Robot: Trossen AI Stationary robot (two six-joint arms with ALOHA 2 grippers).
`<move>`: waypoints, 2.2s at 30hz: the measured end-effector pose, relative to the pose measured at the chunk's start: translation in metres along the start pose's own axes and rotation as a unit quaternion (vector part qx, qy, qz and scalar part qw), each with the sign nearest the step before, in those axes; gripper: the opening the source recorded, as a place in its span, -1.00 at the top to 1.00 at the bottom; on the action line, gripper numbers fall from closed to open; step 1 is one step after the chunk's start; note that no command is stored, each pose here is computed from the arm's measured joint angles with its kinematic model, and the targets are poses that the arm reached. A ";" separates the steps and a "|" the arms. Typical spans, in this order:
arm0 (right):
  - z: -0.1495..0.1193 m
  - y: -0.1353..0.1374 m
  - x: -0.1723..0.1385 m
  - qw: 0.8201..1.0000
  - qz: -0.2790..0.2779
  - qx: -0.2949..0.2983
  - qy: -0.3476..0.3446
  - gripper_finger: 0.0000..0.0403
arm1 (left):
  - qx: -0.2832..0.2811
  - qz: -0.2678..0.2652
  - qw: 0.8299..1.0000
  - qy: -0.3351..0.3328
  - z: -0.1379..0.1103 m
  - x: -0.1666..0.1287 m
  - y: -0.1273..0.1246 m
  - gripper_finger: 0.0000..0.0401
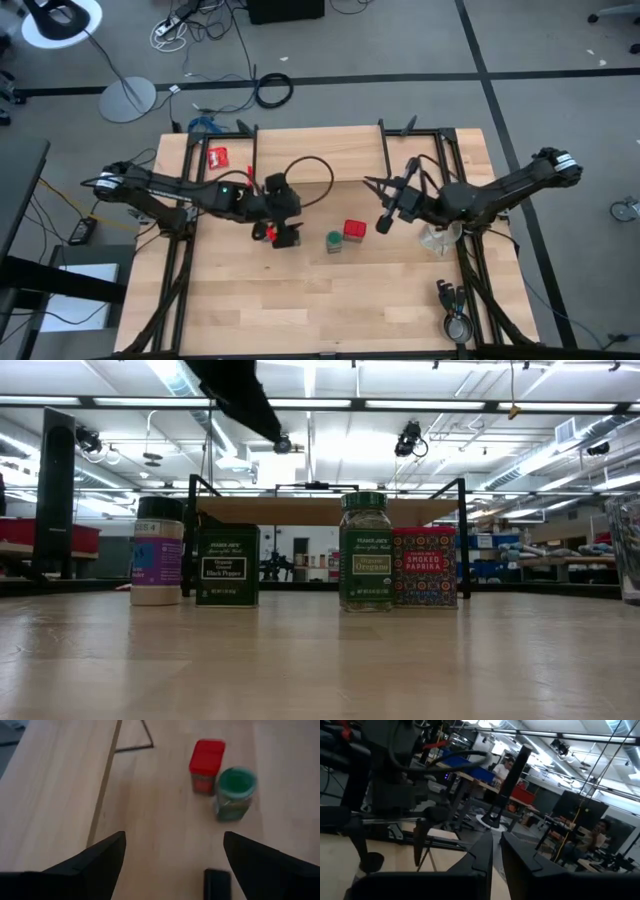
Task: Shelf spices
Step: Put the black seasoning can on the shelf
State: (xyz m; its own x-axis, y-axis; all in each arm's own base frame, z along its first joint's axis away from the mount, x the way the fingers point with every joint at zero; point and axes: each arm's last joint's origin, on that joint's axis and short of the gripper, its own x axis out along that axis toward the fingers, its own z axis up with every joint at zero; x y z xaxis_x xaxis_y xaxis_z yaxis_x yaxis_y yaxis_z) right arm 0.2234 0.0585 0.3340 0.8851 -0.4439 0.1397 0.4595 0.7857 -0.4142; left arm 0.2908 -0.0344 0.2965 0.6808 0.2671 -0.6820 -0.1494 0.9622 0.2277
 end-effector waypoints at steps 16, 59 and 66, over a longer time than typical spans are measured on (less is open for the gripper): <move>0.010 -0.005 -0.028 1.000 -0.009 0.000 0.024 0.81 | -0.020 -0.077 0.990 0.116 -0.024 0.003 -0.036 -0.70; 0.007 0.000 -0.031 0.999 0.011 -0.001 0.036 0.81 | -0.005 -0.075 0.967 0.242 -0.049 0.088 -0.044 0.16; 0.007 0.000 -0.031 0.999 0.012 -0.002 0.036 0.81 | -0.005 -0.078 0.970 0.229 -0.039 0.084 -0.043 0.41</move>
State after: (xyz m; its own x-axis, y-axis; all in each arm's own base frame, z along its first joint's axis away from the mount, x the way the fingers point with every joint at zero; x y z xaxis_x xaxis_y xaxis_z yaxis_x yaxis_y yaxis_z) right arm 0.1969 0.0753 0.3355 0.8877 -0.4559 0.0647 0.4386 0.7944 -0.4202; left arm 0.3271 -0.0512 0.2024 0.3054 0.1124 -0.9456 -0.0787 0.9926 0.0926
